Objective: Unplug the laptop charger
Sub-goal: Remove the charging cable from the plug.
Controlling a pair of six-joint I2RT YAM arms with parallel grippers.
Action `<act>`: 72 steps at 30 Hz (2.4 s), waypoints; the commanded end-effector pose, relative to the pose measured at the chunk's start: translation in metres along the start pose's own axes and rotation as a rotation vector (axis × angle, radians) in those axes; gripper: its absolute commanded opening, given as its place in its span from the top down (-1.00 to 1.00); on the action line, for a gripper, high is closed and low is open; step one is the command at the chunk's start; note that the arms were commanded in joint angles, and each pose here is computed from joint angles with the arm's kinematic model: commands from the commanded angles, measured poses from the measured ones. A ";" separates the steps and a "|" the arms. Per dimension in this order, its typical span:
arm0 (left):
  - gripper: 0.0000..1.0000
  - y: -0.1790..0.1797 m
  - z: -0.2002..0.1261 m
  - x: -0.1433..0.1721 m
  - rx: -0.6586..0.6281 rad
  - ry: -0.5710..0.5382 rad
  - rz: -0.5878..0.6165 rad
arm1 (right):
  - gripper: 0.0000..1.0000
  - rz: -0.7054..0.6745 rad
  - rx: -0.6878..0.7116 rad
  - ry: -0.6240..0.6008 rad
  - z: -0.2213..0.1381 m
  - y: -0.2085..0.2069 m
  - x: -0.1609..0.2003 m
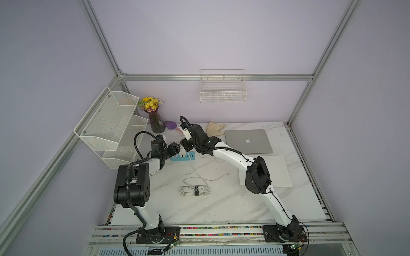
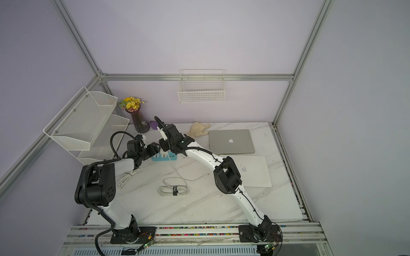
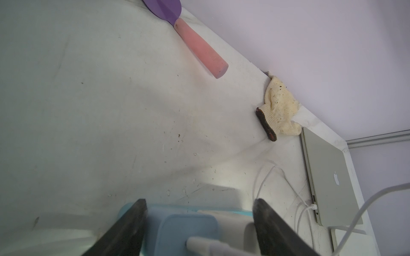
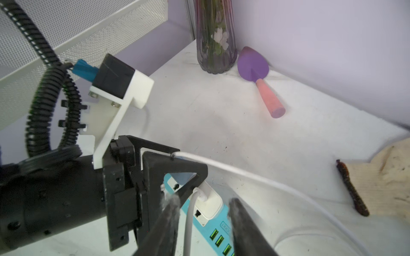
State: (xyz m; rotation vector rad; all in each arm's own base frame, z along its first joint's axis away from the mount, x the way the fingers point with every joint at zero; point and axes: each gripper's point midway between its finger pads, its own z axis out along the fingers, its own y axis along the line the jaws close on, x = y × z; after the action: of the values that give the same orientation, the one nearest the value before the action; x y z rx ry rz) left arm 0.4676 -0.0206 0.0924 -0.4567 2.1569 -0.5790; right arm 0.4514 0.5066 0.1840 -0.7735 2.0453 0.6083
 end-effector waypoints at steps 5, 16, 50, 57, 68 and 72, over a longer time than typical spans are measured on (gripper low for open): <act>-0.49 0.015 0.003 0.026 -0.065 0.090 0.022 | 0.12 -0.013 0.003 0.079 0.015 0.000 0.030; -0.50 0.020 0.002 0.031 -0.089 0.103 0.034 | 0.79 -0.009 -0.028 0.099 0.021 0.004 0.034; -0.43 0.023 0.011 0.047 -0.145 0.189 0.097 | 1.00 -0.020 -0.094 -0.017 -0.017 0.024 -0.022; -0.42 0.023 0.014 0.049 -0.155 0.201 0.107 | 1.00 -0.046 -0.103 -0.040 -0.028 0.027 -0.033; -0.41 0.020 0.018 0.052 -0.174 0.221 0.139 | 1.00 -0.055 -0.110 -0.072 -0.046 0.029 -0.049; -0.39 0.018 0.020 0.055 -0.183 0.234 0.155 | 1.00 -0.061 -0.096 -0.073 -0.050 0.028 -0.051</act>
State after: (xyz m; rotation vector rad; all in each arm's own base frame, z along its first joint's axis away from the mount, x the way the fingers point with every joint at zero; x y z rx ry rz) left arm 0.4795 -0.0376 0.0870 -0.3357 2.2562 -0.4589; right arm 0.4331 0.5047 0.1543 -0.8803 2.1554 0.6199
